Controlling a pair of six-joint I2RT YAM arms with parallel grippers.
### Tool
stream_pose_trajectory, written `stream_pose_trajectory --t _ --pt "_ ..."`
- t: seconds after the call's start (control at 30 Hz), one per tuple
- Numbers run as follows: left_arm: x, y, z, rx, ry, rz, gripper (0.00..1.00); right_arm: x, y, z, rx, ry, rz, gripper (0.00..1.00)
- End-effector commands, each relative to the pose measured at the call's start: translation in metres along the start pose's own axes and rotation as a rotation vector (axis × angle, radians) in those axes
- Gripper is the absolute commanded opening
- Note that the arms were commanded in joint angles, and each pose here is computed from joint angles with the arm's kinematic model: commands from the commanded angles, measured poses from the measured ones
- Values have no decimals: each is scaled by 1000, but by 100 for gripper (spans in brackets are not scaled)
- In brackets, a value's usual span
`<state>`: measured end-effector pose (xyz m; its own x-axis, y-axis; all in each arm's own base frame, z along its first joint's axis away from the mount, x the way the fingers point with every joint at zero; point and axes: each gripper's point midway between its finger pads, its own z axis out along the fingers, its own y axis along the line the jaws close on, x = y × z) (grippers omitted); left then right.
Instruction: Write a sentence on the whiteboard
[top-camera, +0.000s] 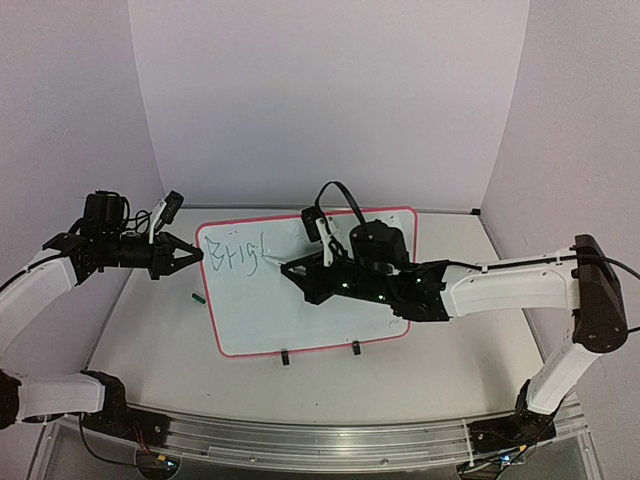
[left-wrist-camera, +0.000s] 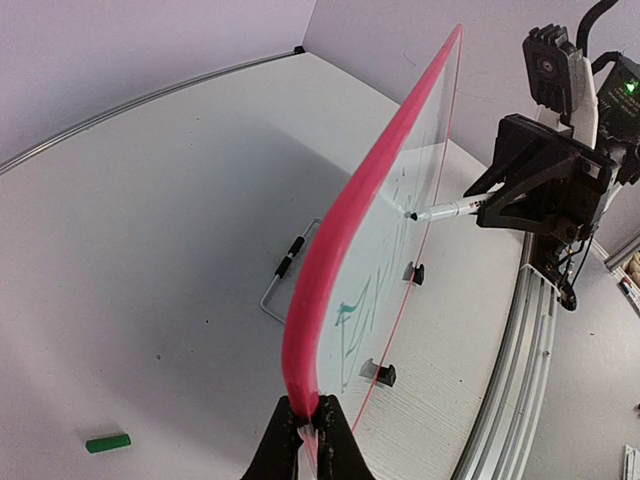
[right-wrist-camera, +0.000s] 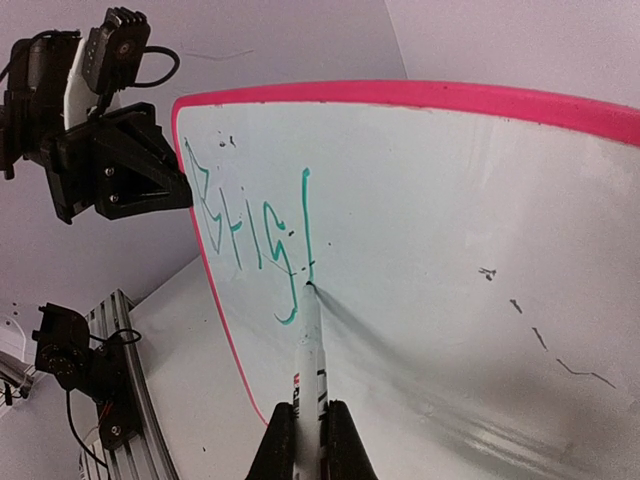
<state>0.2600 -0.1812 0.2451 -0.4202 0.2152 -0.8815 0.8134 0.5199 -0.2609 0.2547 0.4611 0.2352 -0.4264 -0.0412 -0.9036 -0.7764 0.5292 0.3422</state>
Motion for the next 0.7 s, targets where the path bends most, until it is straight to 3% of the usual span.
stream_pose_trajectory --t 0.0,0.3,0.67 --pt "11 4 4 -11 41 -6 0 -29 5 -8 -11 -89 -1 0" --pt "12 5 4 -14 43 -7 0 -54 5 -15 10 -178 -15 0" --pt "12 4 4 -13 43 -6 0 -49 -11 -28 88 -193 5 0"
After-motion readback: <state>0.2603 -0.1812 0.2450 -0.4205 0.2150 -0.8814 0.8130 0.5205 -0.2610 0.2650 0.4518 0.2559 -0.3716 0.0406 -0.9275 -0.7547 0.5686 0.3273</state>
